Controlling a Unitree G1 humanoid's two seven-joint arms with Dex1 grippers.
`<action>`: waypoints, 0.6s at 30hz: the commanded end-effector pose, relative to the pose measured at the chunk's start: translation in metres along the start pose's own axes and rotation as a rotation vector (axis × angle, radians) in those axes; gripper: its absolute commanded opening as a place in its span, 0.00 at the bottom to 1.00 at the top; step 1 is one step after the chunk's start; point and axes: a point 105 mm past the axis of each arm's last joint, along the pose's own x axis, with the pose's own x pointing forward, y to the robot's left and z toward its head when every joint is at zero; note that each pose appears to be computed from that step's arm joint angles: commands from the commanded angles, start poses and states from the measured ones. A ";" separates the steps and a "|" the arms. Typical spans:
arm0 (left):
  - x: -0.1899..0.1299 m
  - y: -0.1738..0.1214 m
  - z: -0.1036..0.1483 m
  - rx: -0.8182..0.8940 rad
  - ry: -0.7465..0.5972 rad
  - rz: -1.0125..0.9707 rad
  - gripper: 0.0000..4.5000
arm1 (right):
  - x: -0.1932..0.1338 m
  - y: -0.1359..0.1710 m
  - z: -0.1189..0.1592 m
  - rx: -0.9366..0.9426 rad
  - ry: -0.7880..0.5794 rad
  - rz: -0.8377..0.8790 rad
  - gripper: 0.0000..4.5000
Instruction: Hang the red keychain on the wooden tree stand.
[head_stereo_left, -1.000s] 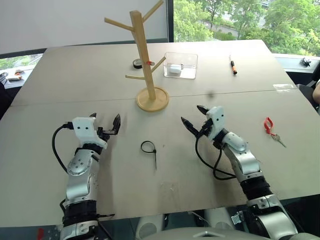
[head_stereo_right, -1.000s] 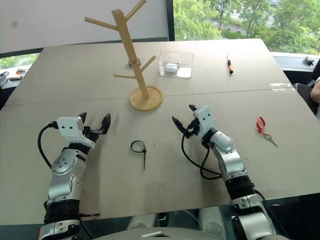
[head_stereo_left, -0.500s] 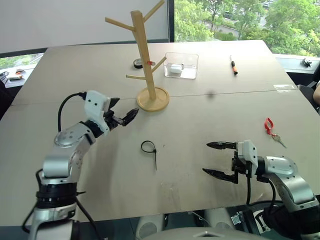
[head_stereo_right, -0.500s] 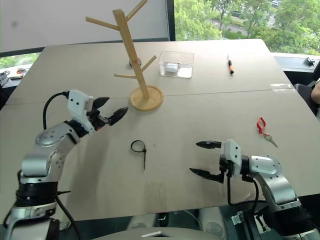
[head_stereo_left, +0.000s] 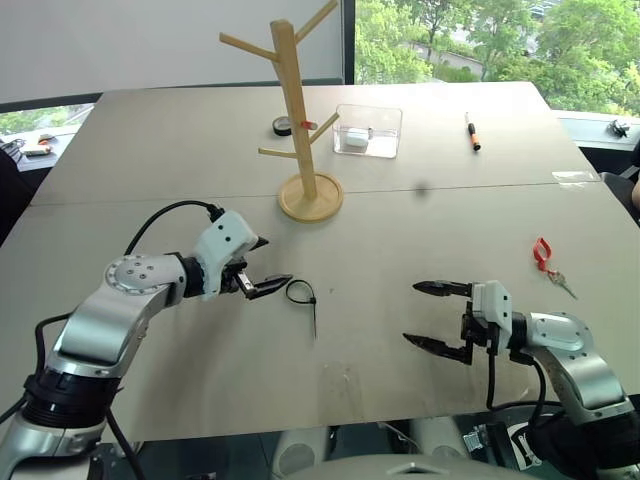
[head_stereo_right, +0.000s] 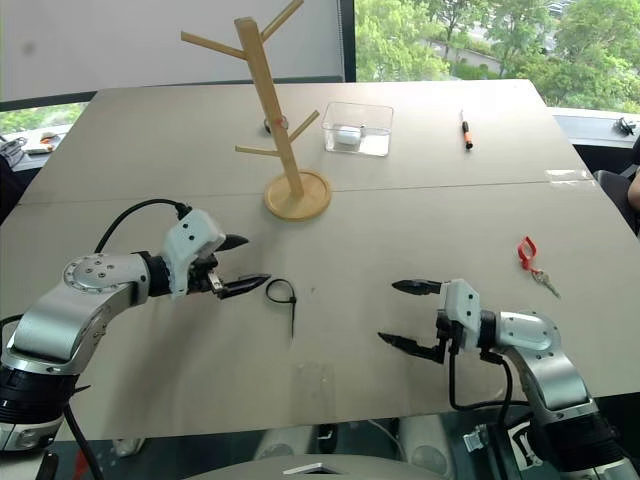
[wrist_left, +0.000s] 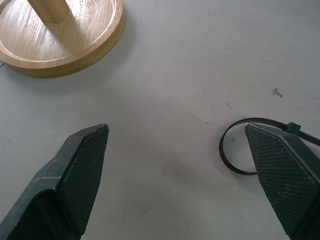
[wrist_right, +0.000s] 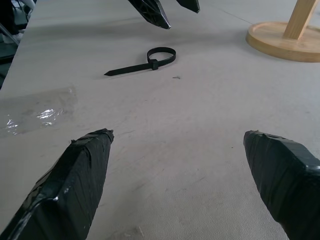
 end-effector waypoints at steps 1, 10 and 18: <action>0.002 -0.005 -0.002 0.043 0.018 -0.008 1.00 | 0.001 -0.002 0.008 -0.038 -0.026 -0.014 1.00; 0.013 -0.013 -0.008 0.031 0.043 -0.020 1.00 | 0.001 -0.004 0.010 -0.045 -0.029 -0.032 1.00; 0.020 -0.008 -0.015 0.068 0.092 0.014 1.00 | 0.001 -0.005 0.012 -0.043 -0.034 -0.046 1.00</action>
